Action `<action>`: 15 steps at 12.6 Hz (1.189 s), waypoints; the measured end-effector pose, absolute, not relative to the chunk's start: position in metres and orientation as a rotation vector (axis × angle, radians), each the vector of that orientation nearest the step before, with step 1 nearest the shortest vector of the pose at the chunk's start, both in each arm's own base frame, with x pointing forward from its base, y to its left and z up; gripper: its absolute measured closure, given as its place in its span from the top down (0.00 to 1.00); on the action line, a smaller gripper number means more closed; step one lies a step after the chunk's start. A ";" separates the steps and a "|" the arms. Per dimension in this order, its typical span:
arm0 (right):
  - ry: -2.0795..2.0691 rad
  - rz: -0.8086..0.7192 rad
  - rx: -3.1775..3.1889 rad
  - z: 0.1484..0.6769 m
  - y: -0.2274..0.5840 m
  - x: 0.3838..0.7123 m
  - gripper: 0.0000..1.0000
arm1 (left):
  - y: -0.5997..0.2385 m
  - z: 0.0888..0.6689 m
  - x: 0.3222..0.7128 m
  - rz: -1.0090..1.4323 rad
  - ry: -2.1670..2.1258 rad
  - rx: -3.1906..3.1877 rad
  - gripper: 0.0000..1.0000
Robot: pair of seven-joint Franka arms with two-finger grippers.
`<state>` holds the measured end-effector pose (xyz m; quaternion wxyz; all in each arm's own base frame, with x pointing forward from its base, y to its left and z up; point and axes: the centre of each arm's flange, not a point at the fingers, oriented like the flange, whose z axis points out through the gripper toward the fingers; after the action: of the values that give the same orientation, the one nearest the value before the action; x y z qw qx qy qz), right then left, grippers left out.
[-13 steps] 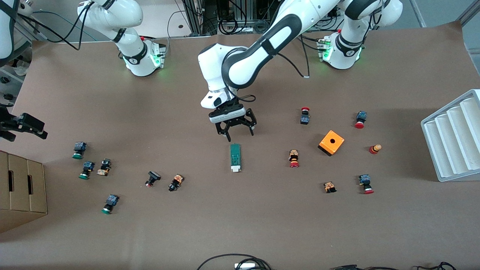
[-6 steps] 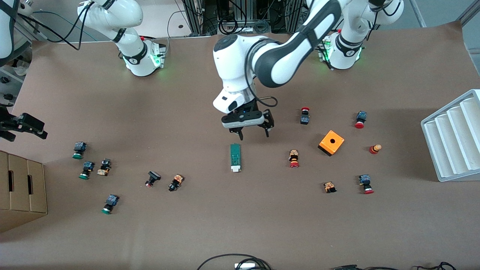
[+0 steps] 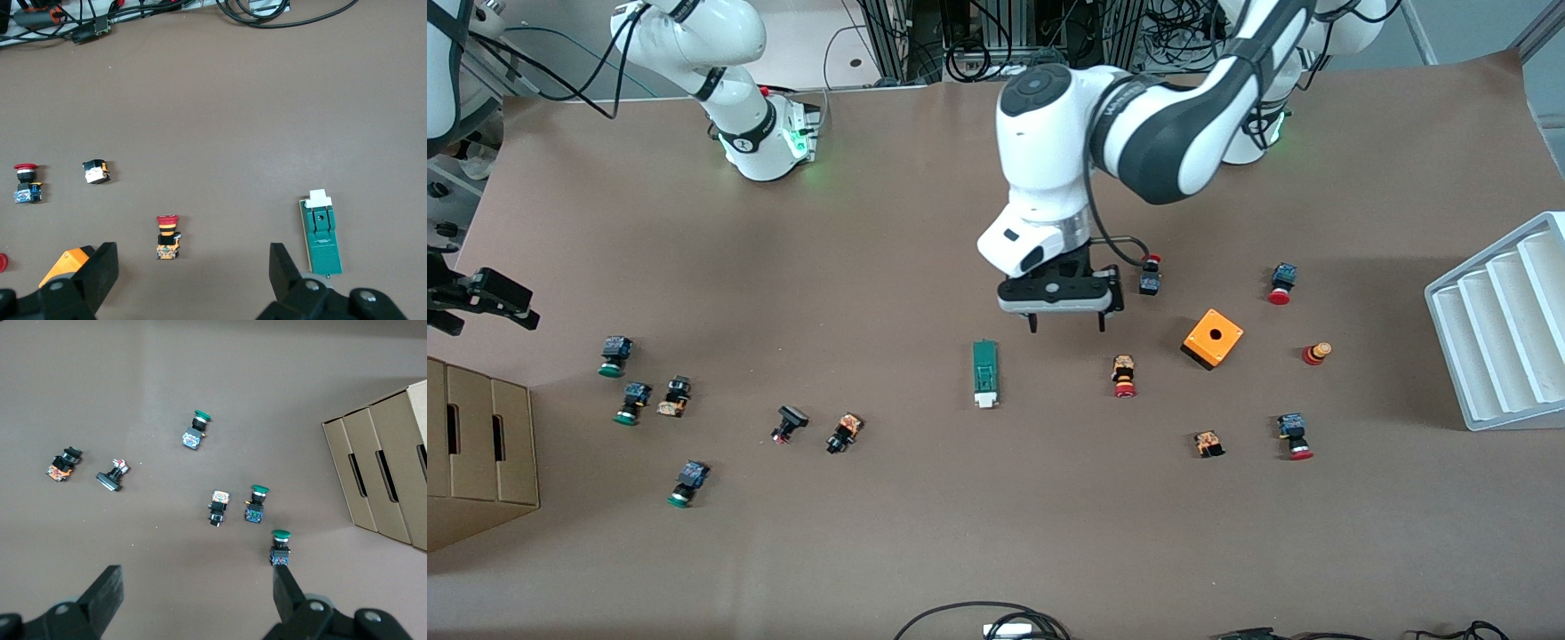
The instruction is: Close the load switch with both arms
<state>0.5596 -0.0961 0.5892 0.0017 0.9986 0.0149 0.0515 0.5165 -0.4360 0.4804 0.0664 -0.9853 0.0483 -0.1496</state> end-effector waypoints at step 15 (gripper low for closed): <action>0.051 0.163 3.134 0.589 -0.095 0.560 1.00 | -0.149 0.581 0.596 0.027 0.466 -3.089 1.00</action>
<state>0.5598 -0.0948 0.5895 0.0017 0.9985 0.0161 0.0518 0.5962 -0.1488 0.5813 0.0089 -0.9887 0.1492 0.0087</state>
